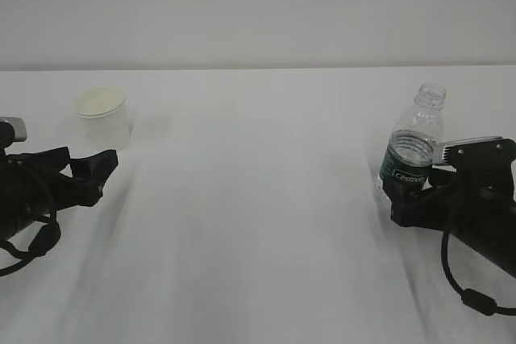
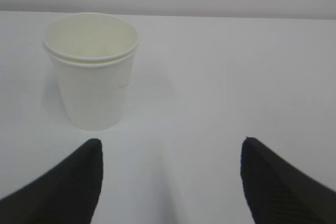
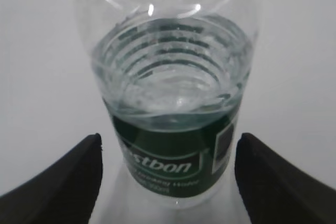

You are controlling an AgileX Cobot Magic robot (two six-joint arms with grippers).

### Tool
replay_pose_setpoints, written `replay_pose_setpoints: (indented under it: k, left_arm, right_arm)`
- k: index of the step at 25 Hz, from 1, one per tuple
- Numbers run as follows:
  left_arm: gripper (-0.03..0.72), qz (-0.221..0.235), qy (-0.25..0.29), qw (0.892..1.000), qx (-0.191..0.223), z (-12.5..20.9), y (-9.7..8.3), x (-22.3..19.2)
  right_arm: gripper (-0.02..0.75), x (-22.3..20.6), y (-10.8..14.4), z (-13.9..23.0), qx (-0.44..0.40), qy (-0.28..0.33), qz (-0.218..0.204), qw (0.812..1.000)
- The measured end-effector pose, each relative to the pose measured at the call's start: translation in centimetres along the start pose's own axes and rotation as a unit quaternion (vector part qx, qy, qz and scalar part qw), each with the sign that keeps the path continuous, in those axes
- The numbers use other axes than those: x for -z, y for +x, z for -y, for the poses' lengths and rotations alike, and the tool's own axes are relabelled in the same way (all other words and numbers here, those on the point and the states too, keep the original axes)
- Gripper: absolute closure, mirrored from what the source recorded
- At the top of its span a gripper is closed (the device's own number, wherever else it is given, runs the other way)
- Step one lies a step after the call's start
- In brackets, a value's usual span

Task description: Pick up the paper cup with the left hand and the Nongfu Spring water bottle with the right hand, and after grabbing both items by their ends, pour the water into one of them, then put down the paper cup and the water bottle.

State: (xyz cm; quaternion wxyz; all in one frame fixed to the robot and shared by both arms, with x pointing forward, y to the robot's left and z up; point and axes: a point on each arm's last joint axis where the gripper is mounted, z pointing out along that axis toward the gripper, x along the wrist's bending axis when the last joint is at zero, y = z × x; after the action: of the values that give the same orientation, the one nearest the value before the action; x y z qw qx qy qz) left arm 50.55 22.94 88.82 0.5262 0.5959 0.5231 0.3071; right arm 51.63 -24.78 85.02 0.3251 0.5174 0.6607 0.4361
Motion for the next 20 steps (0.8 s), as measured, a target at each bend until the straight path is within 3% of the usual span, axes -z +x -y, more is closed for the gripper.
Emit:
replay_pose_setpoints:
  k: [20]
  left_arm:
    - [0.102, 0.000, 0.000, 1.000, 0.000, 0.0, 0.0, 0.0]
  right_arm:
    - [0.150, -2.4, -0.3, -1.0, 0.005, -0.008, 0.001, 1.000]
